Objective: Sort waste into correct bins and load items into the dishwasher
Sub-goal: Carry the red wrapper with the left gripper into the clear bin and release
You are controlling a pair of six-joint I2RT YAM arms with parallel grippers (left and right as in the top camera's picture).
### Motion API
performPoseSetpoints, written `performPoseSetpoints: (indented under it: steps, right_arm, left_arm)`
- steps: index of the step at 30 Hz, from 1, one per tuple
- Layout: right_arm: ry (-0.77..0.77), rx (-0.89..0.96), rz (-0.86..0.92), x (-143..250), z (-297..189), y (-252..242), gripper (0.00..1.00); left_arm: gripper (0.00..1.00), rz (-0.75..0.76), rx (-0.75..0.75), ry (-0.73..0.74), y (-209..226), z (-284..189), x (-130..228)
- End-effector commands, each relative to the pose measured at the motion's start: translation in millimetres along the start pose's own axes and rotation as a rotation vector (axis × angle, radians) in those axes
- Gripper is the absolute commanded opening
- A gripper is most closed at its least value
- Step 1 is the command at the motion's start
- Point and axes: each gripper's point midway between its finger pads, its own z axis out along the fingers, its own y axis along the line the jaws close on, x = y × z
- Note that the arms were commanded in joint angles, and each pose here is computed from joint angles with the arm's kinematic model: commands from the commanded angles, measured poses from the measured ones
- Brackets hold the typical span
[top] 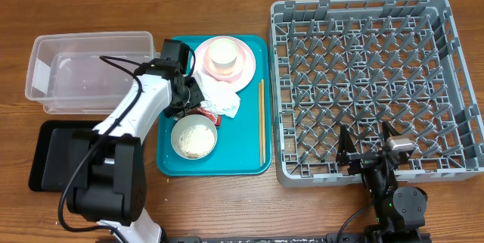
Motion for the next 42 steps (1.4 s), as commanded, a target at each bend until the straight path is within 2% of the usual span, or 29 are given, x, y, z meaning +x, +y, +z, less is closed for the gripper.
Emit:
performPoseSetpoints:
  steps: [1, 2, 4, 5, 9, 17, 18, 22, 26, 32, 42]
  right_arm:
    - [-0.008, 0.017, 0.005, 1.0, 0.1, -3.8, 1.00]
    - [-0.008, 0.016, 0.005, 1.0, 0.1, -3.7, 1.00]
    - [-0.008, 0.016, 0.005, 1.0, 0.1, -3.7, 1.00]
    - [-0.008, 0.016, 0.005, 1.0, 0.1, -3.7, 1.00]
    - [-0.008, 0.016, 0.005, 1.0, 0.1, -3.6, 1.00]
    - [-0.008, 0.016, 0.005, 1.0, 0.1, -3.7, 1.00]
    - [-0.008, 0.017, 0.005, 1.0, 0.1, -3.8, 1.00]
    - [-0.008, 0.016, 0.005, 1.0, 0.1, -3.7, 1.00]
    - [-0.008, 0.017, 0.005, 1.0, 0.1, -3.8, 1.00]
    - [-0.008, 0.016, 0.005, 1.0, 0.1, -3.7, 1.00]
    - [-0.008, 0.016, 0.005, 1.0, 0.1, -3.7, 1.00]
  left_arm:
    - [0.18, 0.002, -0.015, -0.002, 0.8, 3.2, 1.2]
    - [0.17, 0.001, -0.014, -0.004, 0.9, 2.5, 0.7]
    - [0.05, 0.004, -0.010, -0.008, 0.1, 0.3, -0.6]
    - [0.04, 0.005, -0.008, -0.011, -0.9, -2.6, -1.8]
    - [0.04, 0.030, 0.013, -0.046, -10.0, -27.4, -13.5]
    - [0.04, 0.031, 0.052, -0.216, -23.3, -124.3, -48.1]
    - [0.04, 0.019, 0.045, -0.255, -19.7, -145.2, -55.8]
    - [0.04, -0.009, 0.011, -0.352, -4.3, -181.2, -77.7]
    - [0.04, -0.083, -0.098, -0.468, 32.4, -199.8, -107.3]
    - [0.04, -0.206, -0.205, -0.498, 85.9, -184.6, -139.1]
    - [0.04, -0.269, -0.286, -0.373, 127.2, -91.1, -170.7]
